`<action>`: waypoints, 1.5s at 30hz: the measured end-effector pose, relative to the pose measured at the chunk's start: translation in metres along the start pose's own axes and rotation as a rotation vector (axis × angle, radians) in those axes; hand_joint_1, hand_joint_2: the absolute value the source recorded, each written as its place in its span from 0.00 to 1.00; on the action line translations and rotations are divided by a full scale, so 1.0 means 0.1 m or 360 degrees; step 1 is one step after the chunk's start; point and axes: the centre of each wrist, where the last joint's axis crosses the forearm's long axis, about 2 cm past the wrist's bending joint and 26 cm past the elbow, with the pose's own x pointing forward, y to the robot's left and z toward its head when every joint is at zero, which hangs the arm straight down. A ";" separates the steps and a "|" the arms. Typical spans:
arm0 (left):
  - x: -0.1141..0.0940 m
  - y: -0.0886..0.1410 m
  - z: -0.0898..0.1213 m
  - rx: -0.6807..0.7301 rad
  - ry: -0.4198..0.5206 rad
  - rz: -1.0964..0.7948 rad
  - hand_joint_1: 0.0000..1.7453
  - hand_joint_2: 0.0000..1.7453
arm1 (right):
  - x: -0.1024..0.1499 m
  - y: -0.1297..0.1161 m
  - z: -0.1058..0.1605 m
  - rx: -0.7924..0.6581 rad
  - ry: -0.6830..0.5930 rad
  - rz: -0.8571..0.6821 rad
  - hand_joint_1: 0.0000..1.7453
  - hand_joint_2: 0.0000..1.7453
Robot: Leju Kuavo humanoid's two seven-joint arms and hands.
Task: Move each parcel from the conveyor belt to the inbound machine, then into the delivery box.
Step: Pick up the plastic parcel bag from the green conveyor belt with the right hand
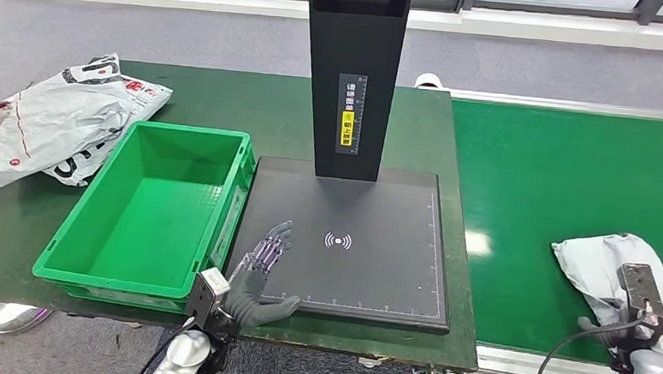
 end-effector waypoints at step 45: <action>0.02 0.02 0.05 0.0110 0.0010 -0.0020 0.00 1.00 | 1.27 0.19 -0.01 -0.0102 -0.1109 -0.0642 1.00 1.00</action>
